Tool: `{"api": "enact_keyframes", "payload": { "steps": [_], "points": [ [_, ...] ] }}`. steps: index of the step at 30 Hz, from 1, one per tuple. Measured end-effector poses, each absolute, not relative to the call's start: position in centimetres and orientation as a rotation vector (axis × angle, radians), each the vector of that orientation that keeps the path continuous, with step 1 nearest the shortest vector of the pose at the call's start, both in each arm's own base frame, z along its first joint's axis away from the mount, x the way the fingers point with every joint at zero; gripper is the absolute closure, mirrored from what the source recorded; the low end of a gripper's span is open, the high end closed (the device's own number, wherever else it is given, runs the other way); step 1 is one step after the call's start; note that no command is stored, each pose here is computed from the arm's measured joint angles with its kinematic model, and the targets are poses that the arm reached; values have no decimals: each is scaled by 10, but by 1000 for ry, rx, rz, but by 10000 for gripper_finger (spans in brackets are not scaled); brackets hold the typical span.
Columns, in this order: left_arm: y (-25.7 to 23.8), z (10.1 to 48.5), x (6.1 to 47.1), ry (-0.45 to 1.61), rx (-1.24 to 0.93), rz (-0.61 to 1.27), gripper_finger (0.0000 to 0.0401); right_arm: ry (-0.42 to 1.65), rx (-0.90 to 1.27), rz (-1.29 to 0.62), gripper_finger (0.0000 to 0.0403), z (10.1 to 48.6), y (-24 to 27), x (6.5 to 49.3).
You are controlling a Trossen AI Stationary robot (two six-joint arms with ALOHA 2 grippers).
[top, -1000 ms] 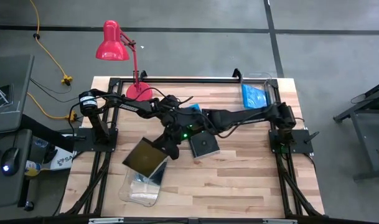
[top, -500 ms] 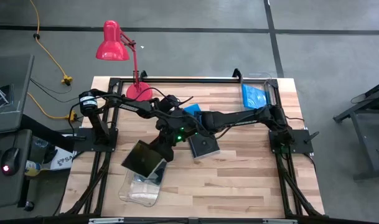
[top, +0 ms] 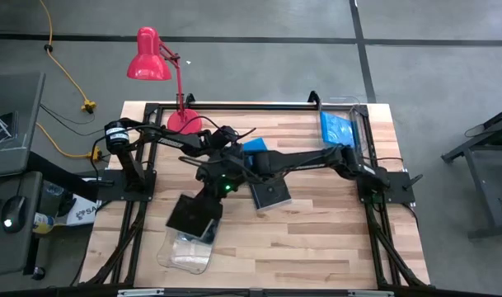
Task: Pick & place jewel cases by type
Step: Put the black cd case into the bottom transparent bin
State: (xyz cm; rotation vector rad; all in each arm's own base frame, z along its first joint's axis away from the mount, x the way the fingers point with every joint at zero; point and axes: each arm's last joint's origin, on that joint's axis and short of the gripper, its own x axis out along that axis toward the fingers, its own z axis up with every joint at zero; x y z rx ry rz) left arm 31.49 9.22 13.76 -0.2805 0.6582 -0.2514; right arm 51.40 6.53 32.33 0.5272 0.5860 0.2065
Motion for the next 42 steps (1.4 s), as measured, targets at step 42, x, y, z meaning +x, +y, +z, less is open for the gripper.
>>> {"api": "enact_keyframes", "payload": {
  "steps": [42],
  "points": [
    [96,143,320,596,-220,-178,162,710,504,423,389,245,69,529]
  ]
}}
